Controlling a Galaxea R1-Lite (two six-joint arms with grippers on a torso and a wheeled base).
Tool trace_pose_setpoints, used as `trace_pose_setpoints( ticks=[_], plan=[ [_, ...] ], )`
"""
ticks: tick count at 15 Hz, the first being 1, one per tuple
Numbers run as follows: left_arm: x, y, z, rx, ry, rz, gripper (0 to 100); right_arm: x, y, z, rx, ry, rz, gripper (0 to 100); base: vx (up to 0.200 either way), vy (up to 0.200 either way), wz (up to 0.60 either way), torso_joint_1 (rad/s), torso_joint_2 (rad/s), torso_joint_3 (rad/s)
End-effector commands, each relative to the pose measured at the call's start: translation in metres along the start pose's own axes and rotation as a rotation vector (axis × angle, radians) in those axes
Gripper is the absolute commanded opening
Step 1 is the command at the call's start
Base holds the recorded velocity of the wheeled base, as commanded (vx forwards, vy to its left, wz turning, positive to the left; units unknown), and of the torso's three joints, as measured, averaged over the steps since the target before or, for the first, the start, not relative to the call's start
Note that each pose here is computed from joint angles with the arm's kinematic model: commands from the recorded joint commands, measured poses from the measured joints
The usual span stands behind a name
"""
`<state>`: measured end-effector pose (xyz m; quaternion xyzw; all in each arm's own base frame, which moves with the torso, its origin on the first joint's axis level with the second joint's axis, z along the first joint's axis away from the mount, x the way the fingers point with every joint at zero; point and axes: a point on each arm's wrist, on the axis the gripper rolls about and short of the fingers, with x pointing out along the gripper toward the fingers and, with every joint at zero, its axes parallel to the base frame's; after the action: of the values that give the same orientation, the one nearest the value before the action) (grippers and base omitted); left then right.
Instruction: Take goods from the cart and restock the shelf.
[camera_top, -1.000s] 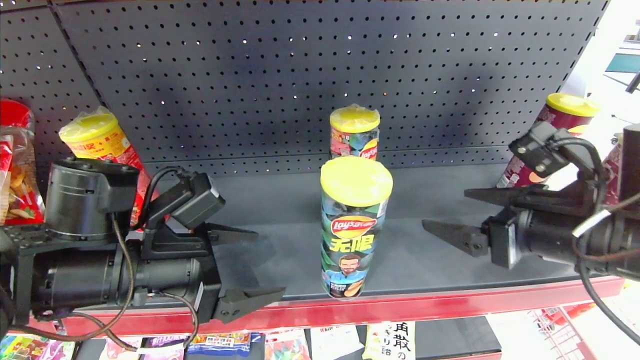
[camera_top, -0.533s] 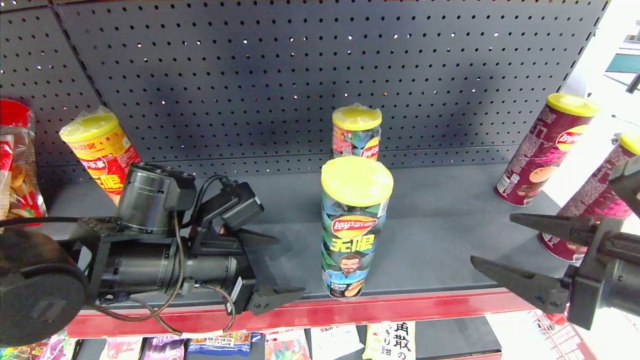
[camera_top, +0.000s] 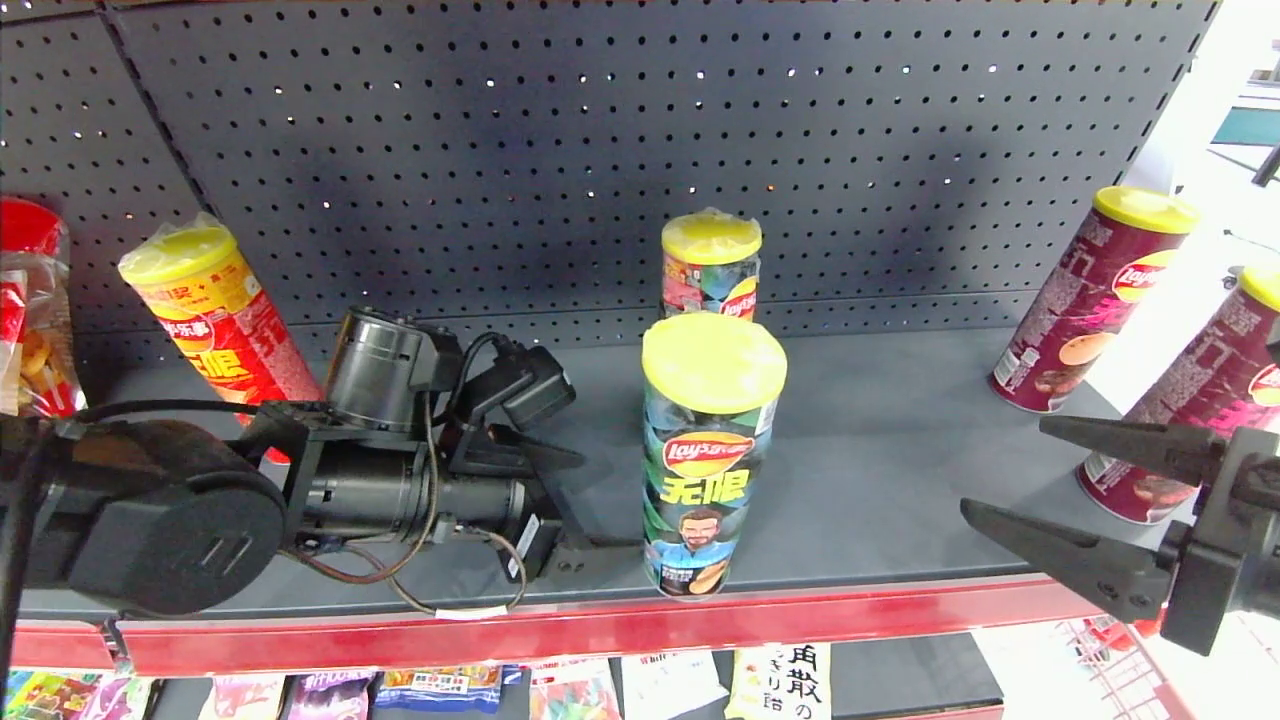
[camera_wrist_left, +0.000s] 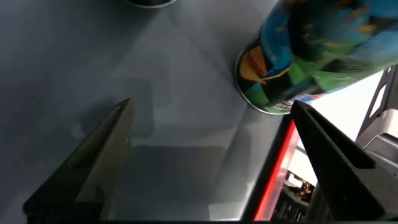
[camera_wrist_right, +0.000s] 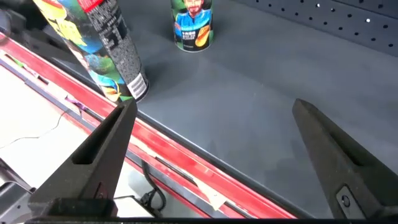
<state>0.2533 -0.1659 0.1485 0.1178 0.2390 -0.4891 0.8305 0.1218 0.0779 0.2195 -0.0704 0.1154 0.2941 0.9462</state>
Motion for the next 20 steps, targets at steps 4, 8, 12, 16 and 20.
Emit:
trace_pose_setpoints(
  ticks=[4, 8, 12, 16, 20],
  plan=[
    [0.007, 0.002, -0.001, -0.003, 0.011, -0.006, 100, 0.001, 0.0, 0.0, -0.001, 0.002, 0.001, 100, 0.0, 0.0, 0.0, 0.0, 0.0, 0.0],
    [0.014, 0.001, 0.003, 0.007, 0.008, -0.009, 100, 0.001, 0.0, 0.0, 0.002, 0.004, 0.001, 100, 0.0, 0.0, 0.0, 0.0, 0.0, 0.0],
    [0.018, -0.001, 0.005, 0.014, 0.008, -0.02, 100, 0.001, 0.0, 0.0, 0.002, 0.004, 0.001, 100, 0.0, 0.0, 0.0, 0.0, 0.0, 0.0],
    [0.018, -0.001, 0.006, 0.013, 0.007, -0.019, 100, 0.001, 0.0, 0.0, 0.002, 0.004, 0.0, 100, 0.0, 0.0, 0.0, 0.0, 0.0, 0.0],
    [-0.012, -0.002, 0.008, 0.008, -0.025, 0.066, 100, -0.002, 0.0, -0.011, 0.004, 0.028, -0.009, 100, 0.0, 0.0, 0.0, 0.0, 0.0, 0.0]
  ],
)
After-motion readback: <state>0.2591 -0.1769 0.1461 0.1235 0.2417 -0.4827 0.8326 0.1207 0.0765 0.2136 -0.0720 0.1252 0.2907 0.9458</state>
